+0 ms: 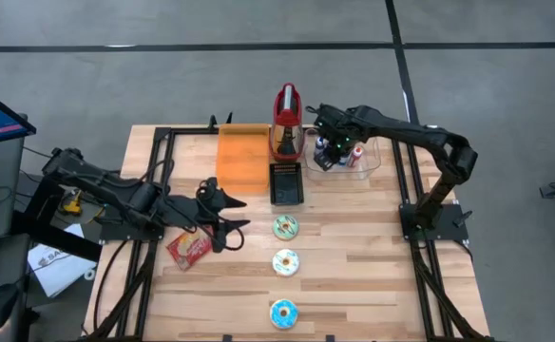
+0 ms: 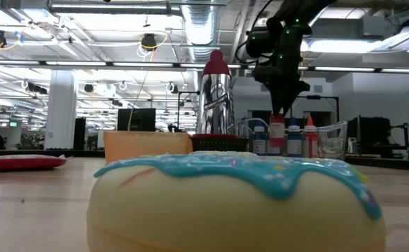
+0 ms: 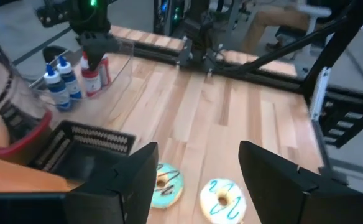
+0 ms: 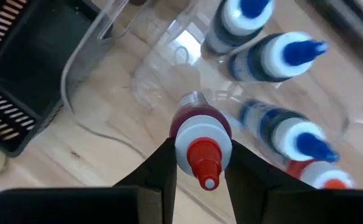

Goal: Pick & Place Food Item
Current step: Put the red food coloring bottle into the transparent bin

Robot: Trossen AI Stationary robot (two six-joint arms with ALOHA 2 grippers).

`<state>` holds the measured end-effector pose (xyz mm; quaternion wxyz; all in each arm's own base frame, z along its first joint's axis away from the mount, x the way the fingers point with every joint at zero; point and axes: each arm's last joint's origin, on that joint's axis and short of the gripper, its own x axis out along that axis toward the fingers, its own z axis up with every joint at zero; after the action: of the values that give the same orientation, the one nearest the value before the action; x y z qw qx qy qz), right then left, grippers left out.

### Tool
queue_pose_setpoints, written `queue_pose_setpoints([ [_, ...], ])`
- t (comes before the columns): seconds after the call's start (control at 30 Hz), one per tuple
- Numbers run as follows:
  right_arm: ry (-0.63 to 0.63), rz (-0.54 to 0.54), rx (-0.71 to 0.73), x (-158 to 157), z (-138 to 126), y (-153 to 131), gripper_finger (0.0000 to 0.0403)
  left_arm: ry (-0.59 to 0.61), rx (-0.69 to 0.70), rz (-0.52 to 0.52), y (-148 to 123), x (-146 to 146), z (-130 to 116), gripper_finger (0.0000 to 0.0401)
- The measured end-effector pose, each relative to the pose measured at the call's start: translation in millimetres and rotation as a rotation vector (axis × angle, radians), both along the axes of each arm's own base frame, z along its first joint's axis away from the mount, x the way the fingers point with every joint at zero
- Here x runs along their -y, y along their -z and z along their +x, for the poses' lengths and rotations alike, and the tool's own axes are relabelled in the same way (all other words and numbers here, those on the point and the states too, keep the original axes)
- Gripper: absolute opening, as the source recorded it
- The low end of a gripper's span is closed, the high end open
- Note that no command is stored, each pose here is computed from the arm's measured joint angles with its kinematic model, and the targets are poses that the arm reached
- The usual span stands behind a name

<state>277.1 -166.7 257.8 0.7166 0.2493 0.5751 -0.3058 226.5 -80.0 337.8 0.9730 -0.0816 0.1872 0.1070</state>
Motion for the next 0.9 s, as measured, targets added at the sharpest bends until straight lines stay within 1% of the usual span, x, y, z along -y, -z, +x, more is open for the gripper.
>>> queue_pose_setpoints([
  [0.2, 0.030, 0.009, -0.001, -1.0, -1.2, 11.5, 0.0098, -0.001, 0.046, -0.028, 8.8, 1.7, 3.1, 0.0223],
  [0.57, 0.097, 0.002, 0.045, 1.6, 1.6, 11.0, 0.0098, -0.005, 0.049, -0.034, 8.6, 1.6, 3.1, 0.0219],
  [0.9, 0.159, 0.020, 0.050, 1.4, 0.9, 11.2, 0.0098, -0.005, 0.049, -0.034, 8.6, 1.6, 3.1, 0.0220],
])
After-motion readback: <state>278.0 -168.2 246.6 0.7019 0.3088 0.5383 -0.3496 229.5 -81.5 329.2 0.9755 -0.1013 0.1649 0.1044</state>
